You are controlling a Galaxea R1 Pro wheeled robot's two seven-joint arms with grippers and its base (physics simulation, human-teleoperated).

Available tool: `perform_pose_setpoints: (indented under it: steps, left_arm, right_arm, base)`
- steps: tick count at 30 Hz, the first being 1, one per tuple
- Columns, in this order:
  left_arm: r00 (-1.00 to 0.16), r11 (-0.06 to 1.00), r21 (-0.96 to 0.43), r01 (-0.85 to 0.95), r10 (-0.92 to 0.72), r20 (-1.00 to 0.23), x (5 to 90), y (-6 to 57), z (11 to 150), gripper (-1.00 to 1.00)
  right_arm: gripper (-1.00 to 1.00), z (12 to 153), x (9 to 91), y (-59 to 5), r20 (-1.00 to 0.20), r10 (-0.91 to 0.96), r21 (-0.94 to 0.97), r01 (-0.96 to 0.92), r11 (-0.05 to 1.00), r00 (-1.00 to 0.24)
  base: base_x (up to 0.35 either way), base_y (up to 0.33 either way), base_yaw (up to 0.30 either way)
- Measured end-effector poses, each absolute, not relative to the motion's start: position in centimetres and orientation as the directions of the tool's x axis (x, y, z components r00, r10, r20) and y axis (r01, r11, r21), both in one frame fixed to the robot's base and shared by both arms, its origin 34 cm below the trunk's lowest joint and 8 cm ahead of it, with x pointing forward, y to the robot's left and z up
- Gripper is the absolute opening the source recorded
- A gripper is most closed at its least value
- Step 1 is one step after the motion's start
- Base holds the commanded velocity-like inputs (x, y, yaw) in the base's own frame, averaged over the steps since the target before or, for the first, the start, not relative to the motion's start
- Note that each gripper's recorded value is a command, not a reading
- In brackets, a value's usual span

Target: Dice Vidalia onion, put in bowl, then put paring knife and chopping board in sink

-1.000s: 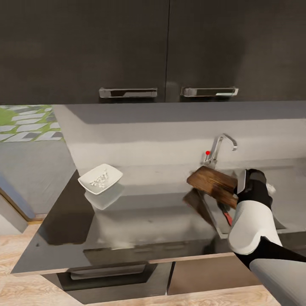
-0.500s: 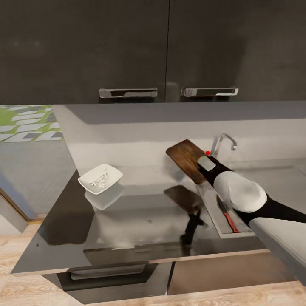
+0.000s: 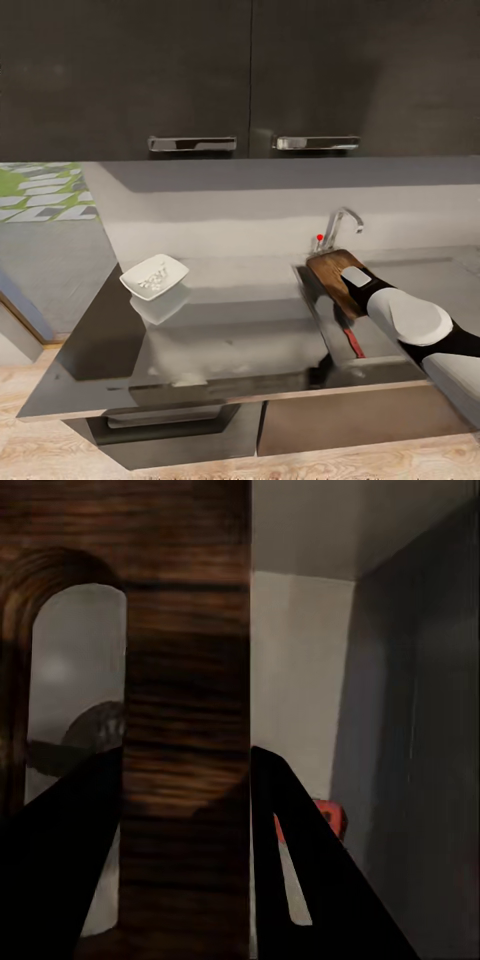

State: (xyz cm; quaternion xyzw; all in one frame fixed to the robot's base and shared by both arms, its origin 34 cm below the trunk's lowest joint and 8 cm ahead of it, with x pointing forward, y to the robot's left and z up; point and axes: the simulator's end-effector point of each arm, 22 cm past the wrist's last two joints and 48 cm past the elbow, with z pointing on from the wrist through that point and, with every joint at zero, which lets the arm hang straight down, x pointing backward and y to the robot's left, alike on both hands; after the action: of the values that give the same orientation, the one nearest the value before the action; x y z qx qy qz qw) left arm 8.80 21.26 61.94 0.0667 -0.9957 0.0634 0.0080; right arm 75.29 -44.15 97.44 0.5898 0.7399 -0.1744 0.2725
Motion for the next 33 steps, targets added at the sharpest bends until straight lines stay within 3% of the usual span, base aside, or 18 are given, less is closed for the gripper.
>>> perform_pose_setpoints:
  steps: [6,7,9,11,13,15,27,33]
  left_arm:
    - [-0.991,0.983,-0.124,-0.134,-0.132,0.025,8.7,21.3,61.9,1.0]
    - [-0.991,0.983,-0.123,-0.134,-0.132,0.027,8.7,21.4,61.9,1.0]
    - [-0.991,0.983,-0.123,-0.134,-0.132,0.03,8.5,21.3,62.0,1.0]
    - [-0.991,0.983,-0.123,-0.135,-0.132,0.033,8.4,21.3,62.0,1.0]
    - [-0.991,0.983,-0.122,-0.135,-0.132,0.036,8.3,21.4,62.0,1.0]
    - [-0.991,0.983,-0.122,-0.136,-0.132,0.039,8.2,21.4,62.0,1.0]
    - [-0.99,0.984,-0.118,-0.137,-0.131,0.058,7.4,21.5,62.0,1.0]
    - [-0.99,0.988,-0.077,-0.133,-0.129,0.061,7.1,24.5,62.0,1.0]
  right_arm:
    - [-1.0,97.0,75.8,-41.5,-0.618,0.757,0.045,0.952,0.304,-0.213]
    - [-1.0,95.9,75.5,-39.9,-0.563,0.804,0.064,0.959,0.276,-0.193]
    - [-1.0,96.0,74.9,-40.9,-0.583,0.79,0.035,0.965,0.26,-0.191]
    - [-1.0,94.8,73.2,-40.7,-0.514,0.85,0.03,0.988,0.149,-0.113]
    - [-1.0,95.4,72.7,-43.5,-0.561,0.821,0.01,0.991,0.136,-0.107]
    - [-1.0,94.7,72.3,-42.9,-0.531,0.842,0.005,0.993,0.115,-0.095]
    - [-1.0,93.0,72.3,-41.3,-0.526,0.842,-0.011,0.991,0.132,-0.118]
    - [-1.0,92.6,72.3,-41.6,-0.538,0.833,-0.023,0.99,0.14,-0.13]
  base:
    - [-0.08,-0.007,0.0]
    - [-0.004,0.0,0.0]
    - [0.0,0.0,0.0]
    - [0.0,0.0,0.0]
    - [0.0,0.0,0.0]
    - [0.0,-0.126,0.0]
    - [0.036,-0.051,0.0]
    - [0.022,-0.021,0.0]
